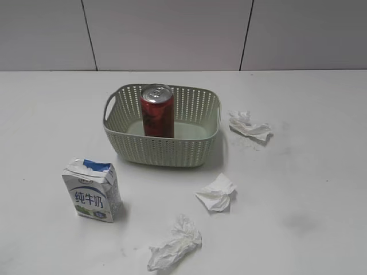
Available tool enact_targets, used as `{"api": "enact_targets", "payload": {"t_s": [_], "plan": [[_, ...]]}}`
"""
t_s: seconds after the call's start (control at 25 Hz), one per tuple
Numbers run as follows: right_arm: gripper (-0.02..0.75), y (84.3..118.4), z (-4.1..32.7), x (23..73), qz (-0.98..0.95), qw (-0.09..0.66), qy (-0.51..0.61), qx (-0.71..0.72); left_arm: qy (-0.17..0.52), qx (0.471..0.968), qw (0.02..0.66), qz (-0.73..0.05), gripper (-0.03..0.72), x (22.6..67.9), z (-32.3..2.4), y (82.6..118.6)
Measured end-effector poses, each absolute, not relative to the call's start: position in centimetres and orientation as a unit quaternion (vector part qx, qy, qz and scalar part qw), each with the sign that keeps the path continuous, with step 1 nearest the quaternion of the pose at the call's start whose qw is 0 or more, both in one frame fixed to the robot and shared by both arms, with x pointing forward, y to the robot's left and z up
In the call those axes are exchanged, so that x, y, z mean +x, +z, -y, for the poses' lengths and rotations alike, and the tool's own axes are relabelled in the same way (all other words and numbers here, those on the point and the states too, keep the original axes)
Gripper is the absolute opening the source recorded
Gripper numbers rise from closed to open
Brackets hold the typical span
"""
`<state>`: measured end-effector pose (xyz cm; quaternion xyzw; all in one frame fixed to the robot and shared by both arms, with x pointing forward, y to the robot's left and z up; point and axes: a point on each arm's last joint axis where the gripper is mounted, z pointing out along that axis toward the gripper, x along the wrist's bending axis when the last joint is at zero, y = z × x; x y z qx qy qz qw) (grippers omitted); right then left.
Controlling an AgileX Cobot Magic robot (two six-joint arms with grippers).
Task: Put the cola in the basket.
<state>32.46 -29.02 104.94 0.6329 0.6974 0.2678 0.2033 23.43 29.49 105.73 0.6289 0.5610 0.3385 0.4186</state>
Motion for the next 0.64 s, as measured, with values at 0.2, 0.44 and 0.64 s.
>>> {"api": "enact_targets", "payload": {"t_s": [0.2, 0.44, 0.64], "plan": [[0.59, 105.3, 28.7, 28.6, -0.686, 0.257, 0.31, 0.607, 0.338, 0.629, 0.419, -0.561, 0.228, 23.4, -29.5, 105.7], [0.589, 105.8, 28.4, 25.1, -0.658, 0.332, 0.367, 0.568, 0.338, 0.629, 0.419, -0.561, 0.228, 23.4, -29.5, 105.7], [0.589, 105.7, 28.4, 23.4, -0.642, 0.37, 0.388, 0.548, 0.338, 0.629, 0.419, -0.561, 0.228, 23.4, -29.5, 105.7]]}}
